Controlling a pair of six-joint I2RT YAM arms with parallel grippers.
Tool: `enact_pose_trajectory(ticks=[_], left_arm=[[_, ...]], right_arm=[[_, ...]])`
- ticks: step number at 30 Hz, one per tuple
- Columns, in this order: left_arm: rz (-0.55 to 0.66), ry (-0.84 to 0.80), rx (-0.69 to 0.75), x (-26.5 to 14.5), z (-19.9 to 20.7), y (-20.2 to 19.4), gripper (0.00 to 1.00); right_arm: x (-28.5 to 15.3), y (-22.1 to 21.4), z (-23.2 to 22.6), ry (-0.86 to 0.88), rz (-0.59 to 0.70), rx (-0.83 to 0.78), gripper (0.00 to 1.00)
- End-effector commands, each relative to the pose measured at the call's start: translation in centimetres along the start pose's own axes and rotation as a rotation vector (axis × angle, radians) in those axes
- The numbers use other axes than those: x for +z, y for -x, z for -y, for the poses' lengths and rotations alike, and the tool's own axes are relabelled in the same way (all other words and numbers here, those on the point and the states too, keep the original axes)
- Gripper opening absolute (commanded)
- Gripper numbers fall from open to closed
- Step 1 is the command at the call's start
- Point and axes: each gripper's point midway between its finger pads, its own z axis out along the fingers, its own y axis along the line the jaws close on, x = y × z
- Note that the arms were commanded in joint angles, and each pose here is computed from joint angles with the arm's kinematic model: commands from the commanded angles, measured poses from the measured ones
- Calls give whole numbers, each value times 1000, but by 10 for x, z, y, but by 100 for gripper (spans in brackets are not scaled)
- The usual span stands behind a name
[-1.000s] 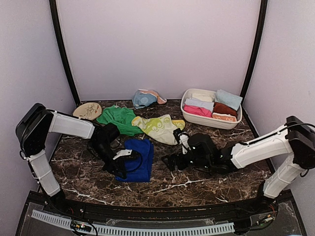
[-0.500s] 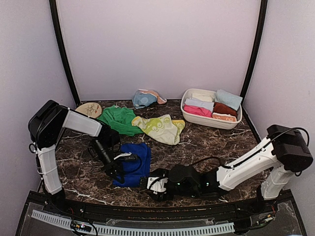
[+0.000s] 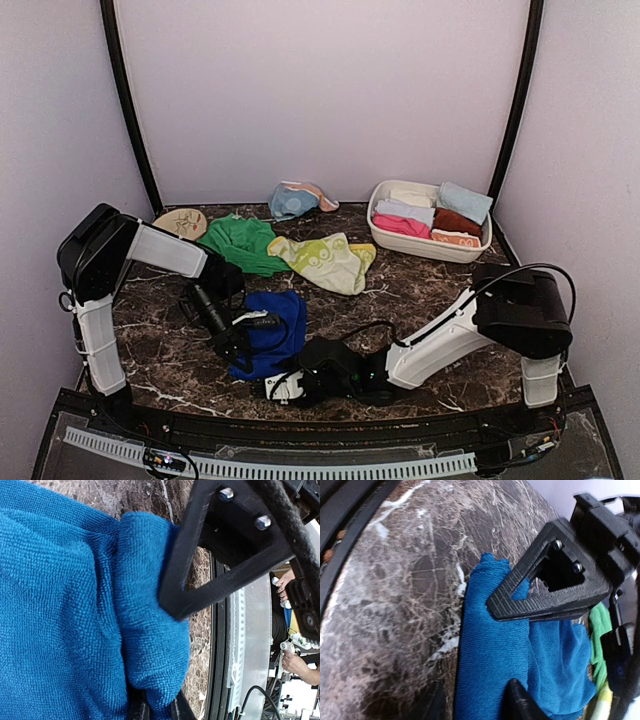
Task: Roll the towels
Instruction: Roll the towel at the center of the board.
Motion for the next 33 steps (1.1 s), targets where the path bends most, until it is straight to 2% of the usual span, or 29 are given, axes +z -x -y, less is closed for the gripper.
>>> enact_pose_trajectory(ticks=[1,3,7,11,15,18,21,24,28,33], left_arm=[[-136,135,-13,3,-27,-32,14],[-111,173,17,-2,-27,-26,20],[3,345,134,-24,-24,-8,30],[161,612,277,-61,-24,2,36],[246,747,405,-79,-6,2,45],[221,757,388,-83,-6,0,45],[204,637,436,-74,13,1,43],[196,529,455,-66,32,2,39],[169,490,476,-59,41,0,37],[129,511,585,-42,55,5,49]], right_arm=[[15,-7,4,20,1,15,35],[18,-18,-1,63,-32,66,23],[14,-32,-15,158,-77,174,6],[5,-37,-23,242,-102,330,0],[-3,-34,-30,367,-99,535,0],[-6,-28,-29,481,-89,690,0],[-7,-24,-24,606,-76,893,0],[-1,-27,-18,699,-109,1082,0],[6,-31,-22,810,-184,1249,0],[8,-32,-19,882,-196,1390,0]])
